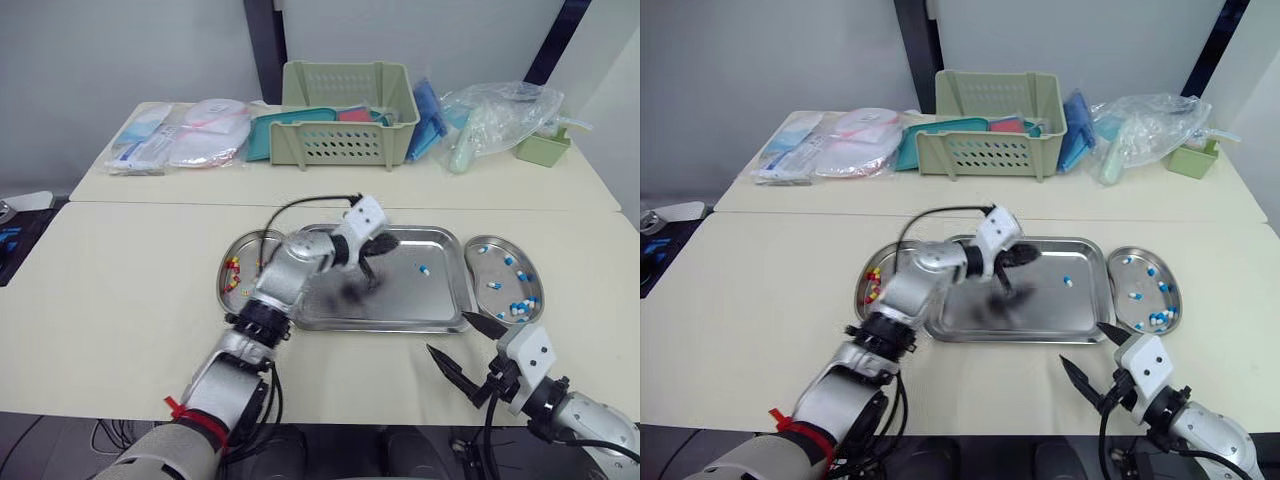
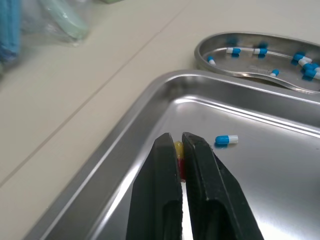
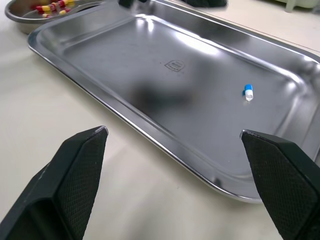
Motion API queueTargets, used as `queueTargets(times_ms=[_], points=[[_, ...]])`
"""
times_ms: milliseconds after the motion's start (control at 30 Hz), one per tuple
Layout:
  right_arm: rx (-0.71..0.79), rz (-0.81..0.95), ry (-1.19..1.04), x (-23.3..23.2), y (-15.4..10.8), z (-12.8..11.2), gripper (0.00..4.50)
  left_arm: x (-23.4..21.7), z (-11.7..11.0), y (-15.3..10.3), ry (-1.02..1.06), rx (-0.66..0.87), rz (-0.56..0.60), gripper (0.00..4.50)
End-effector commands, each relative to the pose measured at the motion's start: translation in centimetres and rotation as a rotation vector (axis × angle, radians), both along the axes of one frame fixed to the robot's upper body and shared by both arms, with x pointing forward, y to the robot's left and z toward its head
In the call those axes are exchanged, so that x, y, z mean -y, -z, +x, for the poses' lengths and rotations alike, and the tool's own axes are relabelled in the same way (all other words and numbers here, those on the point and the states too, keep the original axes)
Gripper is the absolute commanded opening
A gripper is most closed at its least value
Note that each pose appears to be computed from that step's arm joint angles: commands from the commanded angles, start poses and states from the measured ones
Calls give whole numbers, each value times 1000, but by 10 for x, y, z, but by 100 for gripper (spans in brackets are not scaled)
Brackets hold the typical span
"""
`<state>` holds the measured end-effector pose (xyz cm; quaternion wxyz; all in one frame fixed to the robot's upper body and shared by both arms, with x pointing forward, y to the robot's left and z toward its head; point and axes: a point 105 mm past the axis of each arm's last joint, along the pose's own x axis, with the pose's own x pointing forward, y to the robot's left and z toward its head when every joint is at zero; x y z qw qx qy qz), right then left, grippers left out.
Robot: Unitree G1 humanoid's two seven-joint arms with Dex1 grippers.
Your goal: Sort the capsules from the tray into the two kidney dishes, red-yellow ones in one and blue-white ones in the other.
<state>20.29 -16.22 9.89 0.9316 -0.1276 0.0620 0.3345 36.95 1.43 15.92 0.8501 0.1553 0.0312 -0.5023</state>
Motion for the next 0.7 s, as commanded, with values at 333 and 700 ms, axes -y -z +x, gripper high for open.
queueTargets(times_ms=[333,700], points=[[48,-37,-349,-25,-25,5,450,-142,-28,-8,-459,-56,45,3],[79,-23,-456,-41,-35,22,450,-174,-51,-2,-645,-48,39,3]])
